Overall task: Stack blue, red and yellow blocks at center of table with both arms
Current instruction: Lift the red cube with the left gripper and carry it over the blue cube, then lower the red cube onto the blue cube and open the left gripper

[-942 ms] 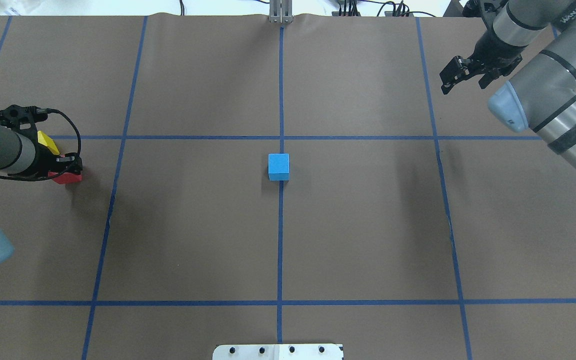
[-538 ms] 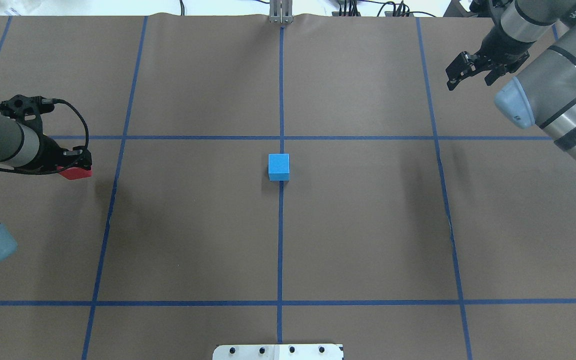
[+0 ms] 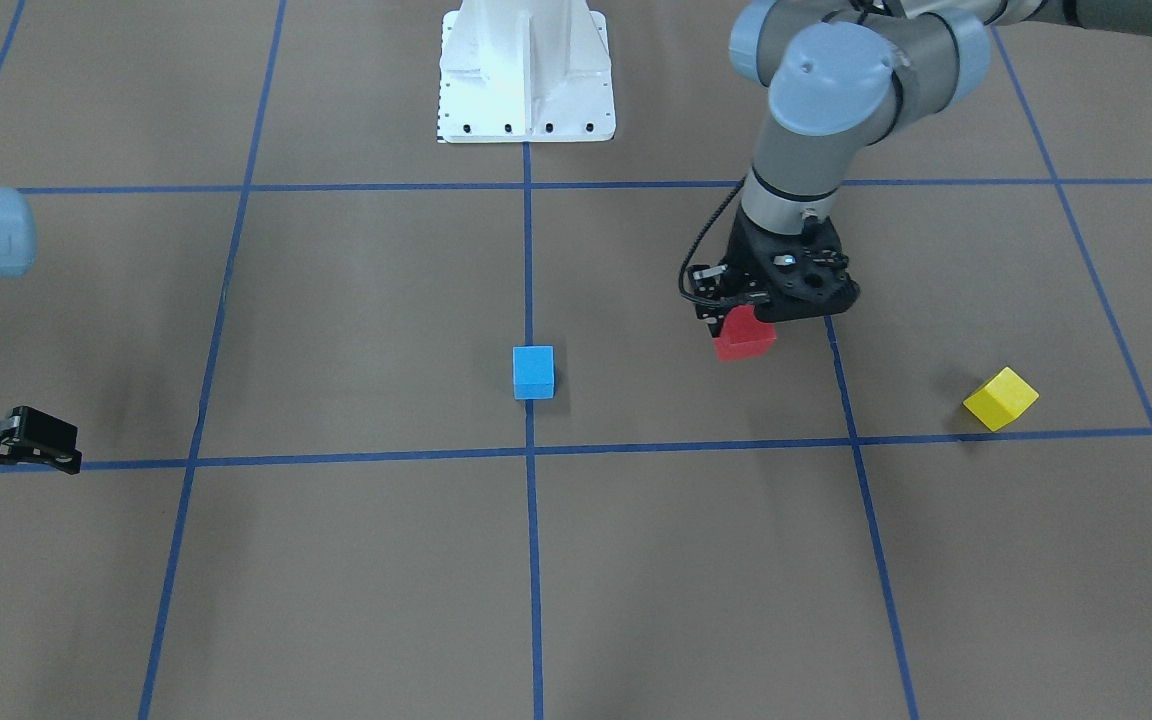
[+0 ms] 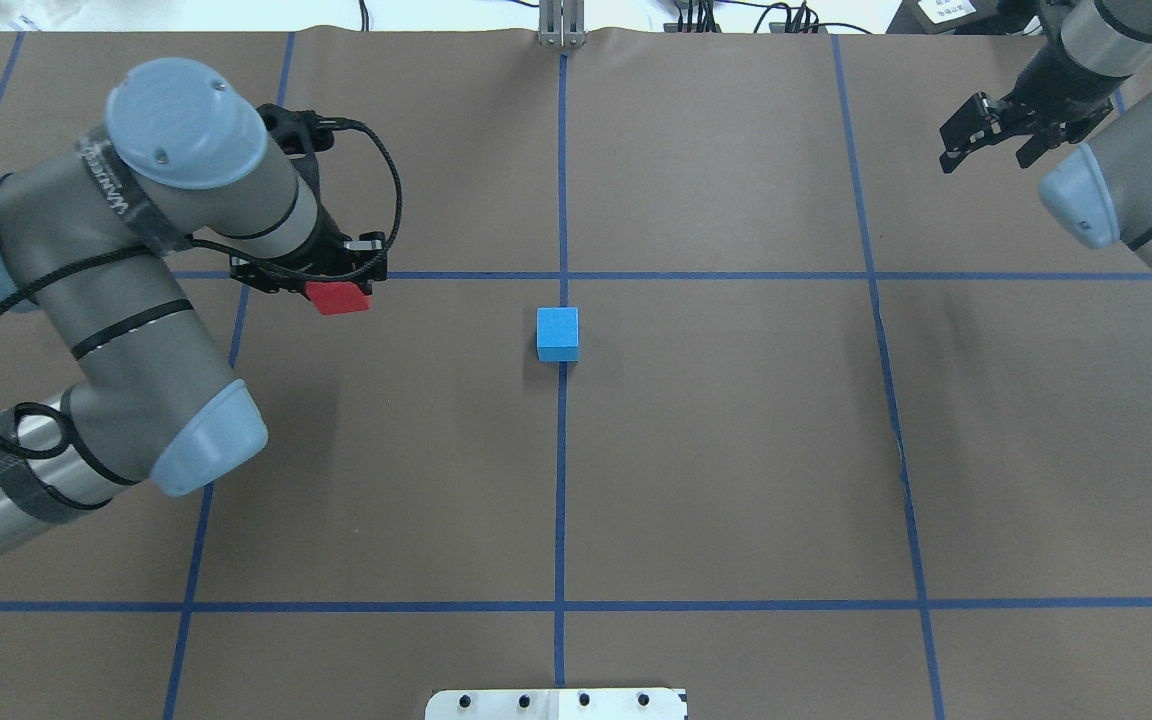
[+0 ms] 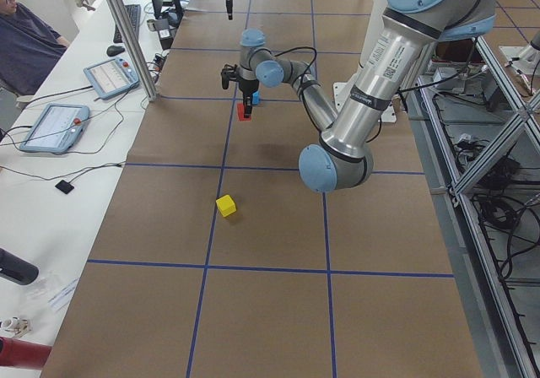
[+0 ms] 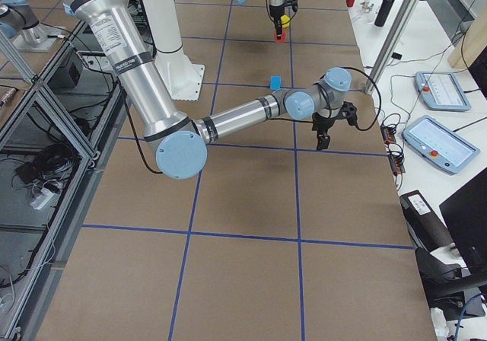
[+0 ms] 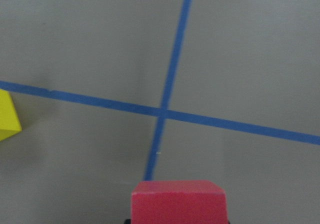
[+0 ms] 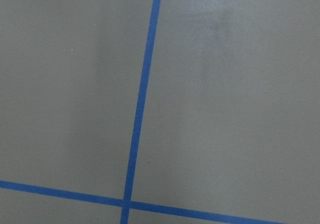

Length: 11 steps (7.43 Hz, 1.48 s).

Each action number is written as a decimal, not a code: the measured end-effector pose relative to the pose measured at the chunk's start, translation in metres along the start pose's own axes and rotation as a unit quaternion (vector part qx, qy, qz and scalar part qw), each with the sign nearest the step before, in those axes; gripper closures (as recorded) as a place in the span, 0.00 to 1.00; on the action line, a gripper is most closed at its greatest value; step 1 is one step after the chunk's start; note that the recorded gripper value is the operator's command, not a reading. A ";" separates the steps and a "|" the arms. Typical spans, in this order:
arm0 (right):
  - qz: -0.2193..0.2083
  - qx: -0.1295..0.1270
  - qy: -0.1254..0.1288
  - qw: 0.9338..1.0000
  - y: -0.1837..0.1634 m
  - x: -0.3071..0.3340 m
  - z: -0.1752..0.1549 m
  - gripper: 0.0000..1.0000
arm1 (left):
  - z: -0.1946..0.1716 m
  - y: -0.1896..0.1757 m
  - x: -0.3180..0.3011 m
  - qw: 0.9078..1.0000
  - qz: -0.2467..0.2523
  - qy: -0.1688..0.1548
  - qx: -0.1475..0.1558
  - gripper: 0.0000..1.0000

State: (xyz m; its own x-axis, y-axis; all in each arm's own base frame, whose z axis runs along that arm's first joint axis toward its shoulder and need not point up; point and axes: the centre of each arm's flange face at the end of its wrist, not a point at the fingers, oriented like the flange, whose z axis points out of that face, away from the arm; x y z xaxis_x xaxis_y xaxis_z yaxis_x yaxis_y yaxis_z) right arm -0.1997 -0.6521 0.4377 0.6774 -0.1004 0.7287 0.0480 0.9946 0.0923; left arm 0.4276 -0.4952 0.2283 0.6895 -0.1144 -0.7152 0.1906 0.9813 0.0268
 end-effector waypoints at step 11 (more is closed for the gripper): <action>0.013 0.003 0.000 1.000 0.014 0.039 0.009 0.01 | 0.039 0.040 0.187 0.999 0.049 0.006 0.009 1.00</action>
State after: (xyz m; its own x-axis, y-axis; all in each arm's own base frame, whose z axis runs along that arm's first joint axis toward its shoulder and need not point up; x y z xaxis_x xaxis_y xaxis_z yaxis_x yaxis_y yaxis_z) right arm -0.1796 -0.6421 0.4737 0.6785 -0.0750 0.7308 0.0264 0.9966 0.0778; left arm 0.5914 -0.4835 0.1230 0.6974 -0.0158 -0.7165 0.1355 0.9846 0.1102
